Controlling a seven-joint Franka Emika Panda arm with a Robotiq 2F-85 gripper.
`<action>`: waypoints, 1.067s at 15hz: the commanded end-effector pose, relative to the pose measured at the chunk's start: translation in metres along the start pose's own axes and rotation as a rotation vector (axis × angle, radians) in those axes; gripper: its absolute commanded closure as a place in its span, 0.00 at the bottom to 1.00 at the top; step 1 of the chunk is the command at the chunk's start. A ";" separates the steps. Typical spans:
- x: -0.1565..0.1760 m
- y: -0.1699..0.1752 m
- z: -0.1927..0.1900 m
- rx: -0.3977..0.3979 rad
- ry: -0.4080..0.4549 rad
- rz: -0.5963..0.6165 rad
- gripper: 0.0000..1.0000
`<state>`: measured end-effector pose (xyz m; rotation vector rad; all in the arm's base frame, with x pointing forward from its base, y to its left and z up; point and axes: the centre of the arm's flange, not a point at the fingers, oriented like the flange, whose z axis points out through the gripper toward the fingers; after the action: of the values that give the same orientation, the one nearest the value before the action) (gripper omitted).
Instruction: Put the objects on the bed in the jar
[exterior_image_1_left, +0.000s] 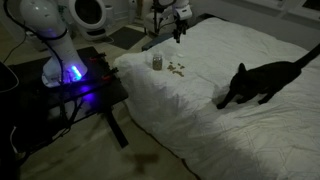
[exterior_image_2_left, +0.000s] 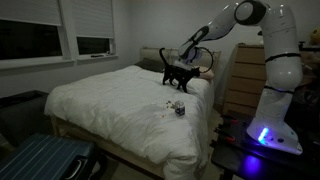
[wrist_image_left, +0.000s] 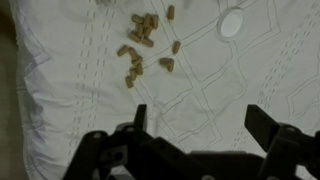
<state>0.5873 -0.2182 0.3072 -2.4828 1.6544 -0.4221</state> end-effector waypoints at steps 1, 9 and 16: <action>0.000 0.000 0.000 0.000 0.000 -0.001 0.00; 0.021 -0.021 0.026 -0.040 -0.040 0.058 0.00; 0.044 -0.048 0.080 -0.129 -0.120 0.101 0.00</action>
<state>0.6356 -0.2324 0.2621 -2.4752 1.7500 -0.2274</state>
